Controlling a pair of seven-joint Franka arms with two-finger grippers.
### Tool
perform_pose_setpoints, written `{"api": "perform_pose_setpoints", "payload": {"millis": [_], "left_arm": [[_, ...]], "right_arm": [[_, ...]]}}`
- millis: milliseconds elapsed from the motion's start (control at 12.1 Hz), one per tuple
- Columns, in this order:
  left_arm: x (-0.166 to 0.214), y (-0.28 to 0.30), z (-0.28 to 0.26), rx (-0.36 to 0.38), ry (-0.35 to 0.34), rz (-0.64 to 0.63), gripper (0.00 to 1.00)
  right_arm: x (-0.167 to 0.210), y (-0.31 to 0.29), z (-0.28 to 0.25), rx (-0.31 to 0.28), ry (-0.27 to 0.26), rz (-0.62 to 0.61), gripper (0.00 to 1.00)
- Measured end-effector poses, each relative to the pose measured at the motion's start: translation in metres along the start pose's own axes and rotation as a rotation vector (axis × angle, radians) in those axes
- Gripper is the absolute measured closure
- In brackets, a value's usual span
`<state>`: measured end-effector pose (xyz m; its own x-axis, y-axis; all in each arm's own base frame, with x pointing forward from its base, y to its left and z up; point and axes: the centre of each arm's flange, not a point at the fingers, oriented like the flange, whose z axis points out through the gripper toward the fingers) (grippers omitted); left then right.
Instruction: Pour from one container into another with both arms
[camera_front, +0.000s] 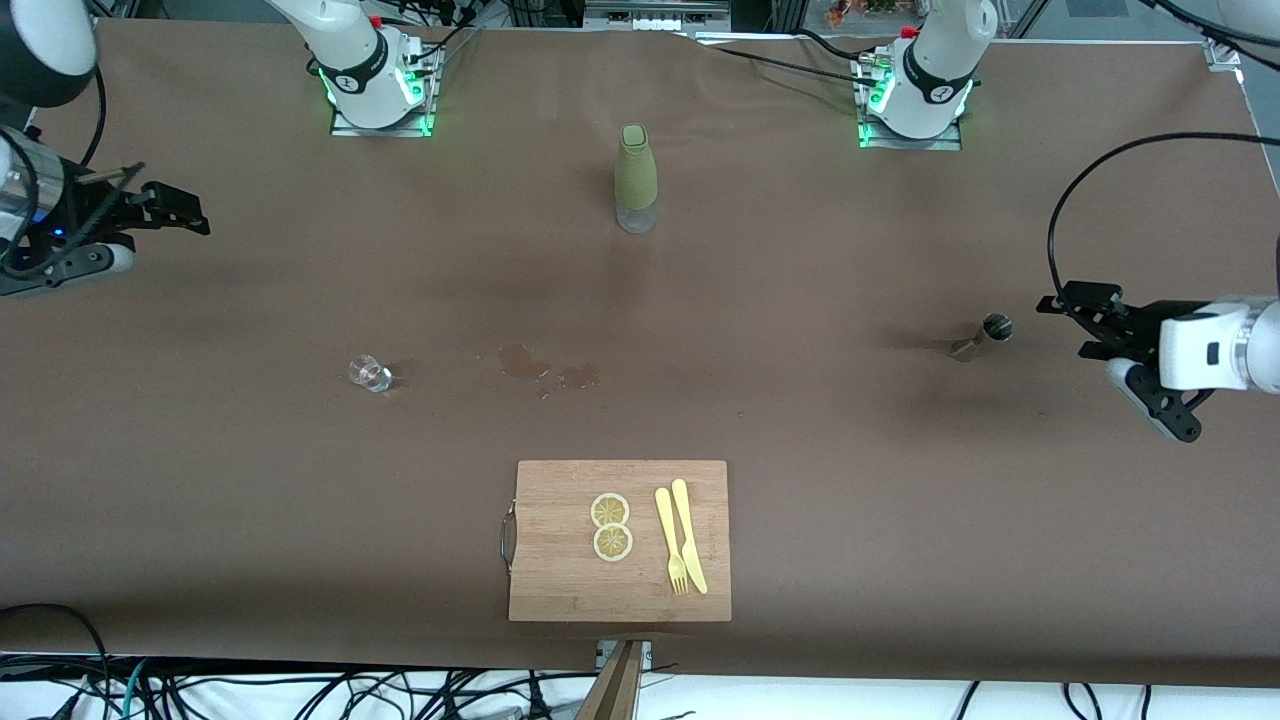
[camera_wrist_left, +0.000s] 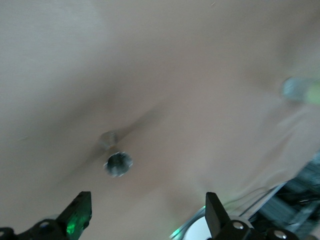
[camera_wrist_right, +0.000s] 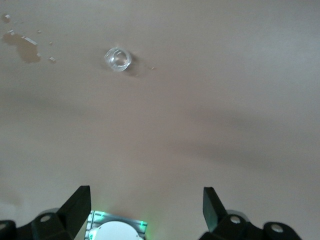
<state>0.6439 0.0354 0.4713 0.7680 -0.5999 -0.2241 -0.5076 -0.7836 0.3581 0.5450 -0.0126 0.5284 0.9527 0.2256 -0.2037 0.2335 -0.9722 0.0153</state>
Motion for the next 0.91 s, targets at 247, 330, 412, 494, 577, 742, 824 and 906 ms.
{"api": "perform_pose_setpoints", "payload": {"millis": [247, 330, 412, 494, 577, 742, 824, 906], "left_arm": [[-0.001, 0.041, -0.042, 0.125, 0.018, 0.031, 0.0], [-0.009, 0.046, -0.056, 0.147, 0.039, 0.024, 0.0], [-0.018, 0.045, -0.067, 0.163, 0.056, 0.012, 0.0], [-0.027, 0.04, -0.074, 0.181, 0.062, -0.007, 0.0], [-0.035, 0.035, -0.079, 0.205, 0.056, -0.042, 0.0], [-0.042, 0.039, -0.09, 0.232, 0.085, -0.242, 0.0], [-0.043, 0.048, -0.098, 0.235, 0.118, -0.375, 0.0], [-0.045, 0.061, -0.106, 0.236, 0.148, -0.473, 0.0]], "right_arm": [[0.009, -0.026, -0.016, -0.044, 0.032, 0.013, 0.0], [0.007, -0.017, -0.02, -0.031, 0.048, 0.038, 0.0], [0.003, -0.003, -0.023, 0.015, 0.065, 0.074, 0.0], [-0.004, 0.014, -0.025, 0.084, 0.085, 0.113, 0.0], [-0.009, 0.026, -0.026, 0.122, 0.098, 0.134, 0.0], [-0.012, 0.037, -0.027, 0.123, 0.108, 0.152, 0.0], [-0.011, 0.034, -0.029, 0.1, 0.108, 0.143, 0.0], [-0.008, 0.025, -0.031, 0.071, 0.106, 0.127, 0.0]]}}
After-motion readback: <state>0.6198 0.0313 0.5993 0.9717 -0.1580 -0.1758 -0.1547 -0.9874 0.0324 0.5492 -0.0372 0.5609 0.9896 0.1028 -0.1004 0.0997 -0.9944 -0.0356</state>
